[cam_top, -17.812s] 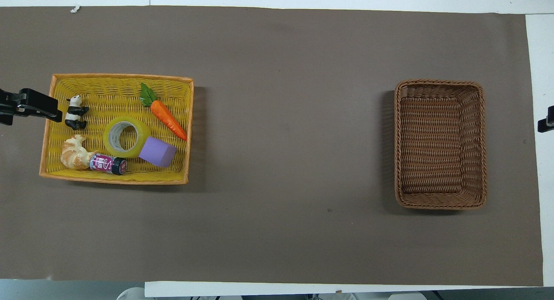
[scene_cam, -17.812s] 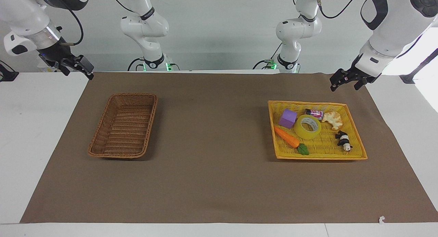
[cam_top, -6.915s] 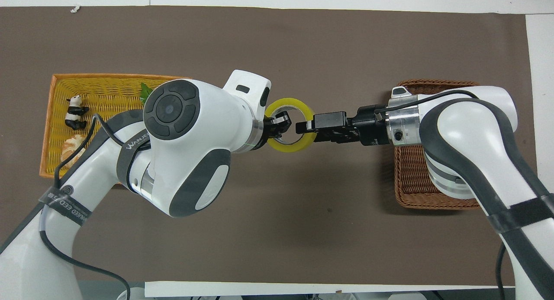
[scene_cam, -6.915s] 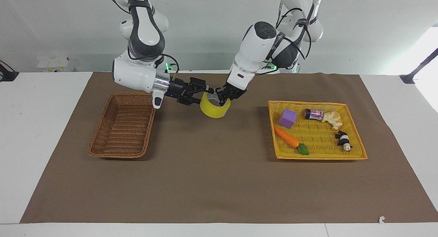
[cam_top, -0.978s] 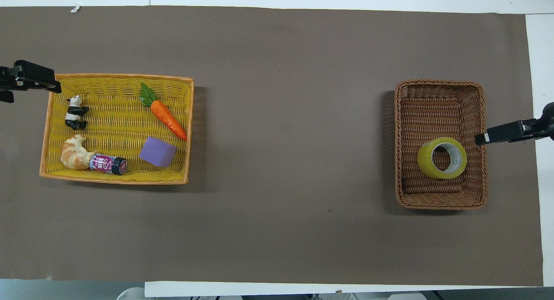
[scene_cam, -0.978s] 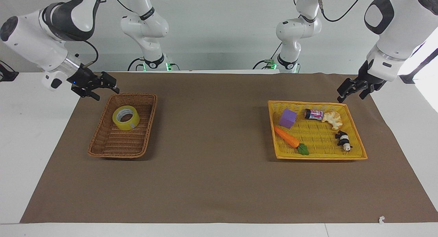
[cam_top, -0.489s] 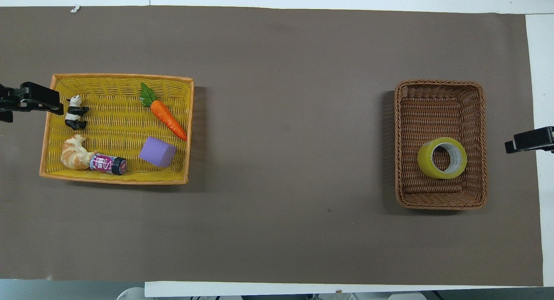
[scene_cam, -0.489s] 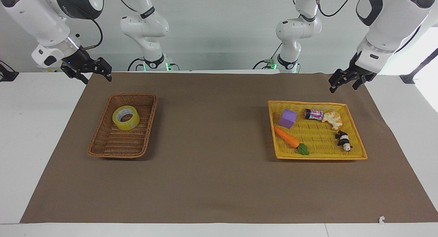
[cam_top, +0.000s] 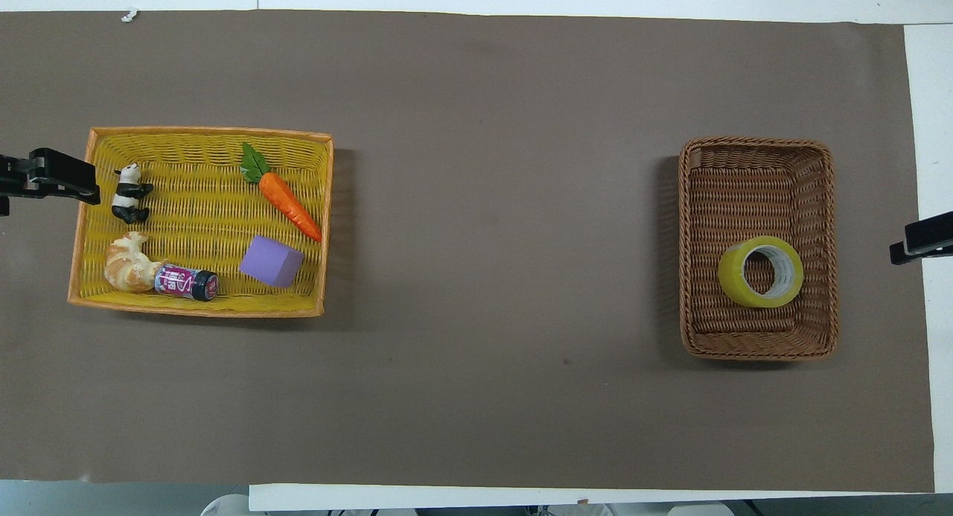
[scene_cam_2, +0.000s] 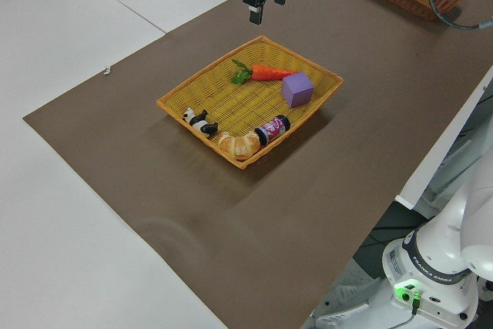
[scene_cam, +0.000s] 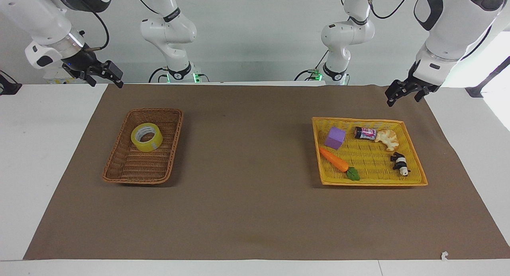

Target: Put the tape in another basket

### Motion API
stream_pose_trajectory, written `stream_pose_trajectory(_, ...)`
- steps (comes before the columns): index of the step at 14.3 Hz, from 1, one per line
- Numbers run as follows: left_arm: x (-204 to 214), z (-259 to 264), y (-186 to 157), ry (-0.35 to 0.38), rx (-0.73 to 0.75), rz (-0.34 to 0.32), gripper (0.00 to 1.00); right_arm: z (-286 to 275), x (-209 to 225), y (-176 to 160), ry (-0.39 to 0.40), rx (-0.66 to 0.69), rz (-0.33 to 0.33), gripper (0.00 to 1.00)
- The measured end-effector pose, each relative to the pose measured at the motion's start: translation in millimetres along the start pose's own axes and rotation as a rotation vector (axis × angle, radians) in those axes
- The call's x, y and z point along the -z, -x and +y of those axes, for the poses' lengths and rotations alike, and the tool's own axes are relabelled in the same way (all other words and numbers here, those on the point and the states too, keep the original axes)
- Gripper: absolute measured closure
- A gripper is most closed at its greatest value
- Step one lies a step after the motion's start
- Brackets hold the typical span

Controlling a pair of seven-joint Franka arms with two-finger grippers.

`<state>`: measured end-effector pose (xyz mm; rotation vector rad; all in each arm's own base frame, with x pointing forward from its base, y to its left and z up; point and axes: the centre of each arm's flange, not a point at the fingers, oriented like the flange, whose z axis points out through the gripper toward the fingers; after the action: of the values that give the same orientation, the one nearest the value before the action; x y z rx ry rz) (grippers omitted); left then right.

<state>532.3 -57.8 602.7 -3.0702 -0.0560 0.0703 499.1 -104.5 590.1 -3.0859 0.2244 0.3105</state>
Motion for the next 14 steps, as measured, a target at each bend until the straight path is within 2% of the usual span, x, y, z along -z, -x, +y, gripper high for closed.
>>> stream_pose_trajectory(4, 0.2, 0.6, 0.6, 0.000, -0.003, 0.000, 0.00, -5.0, 11.3, -21.5, 0.041, -0.001, 0.010, 0.00)
stream_pose_trajectory(10, 0.5, 1.5, 1.0, 0.001, -0.008, 0.001, 0.00, -6.9, 32.7, -16.0, 0.042, 0.001, 0.053, 0.00)
stream_pose_trajectory(14, -0.2, 8.3, 2.8, 0.095, -0.057, -0.019, 0.00, -7.3, 47.6, 0.4, 0.039, 0.003, 0.070, 0.00)
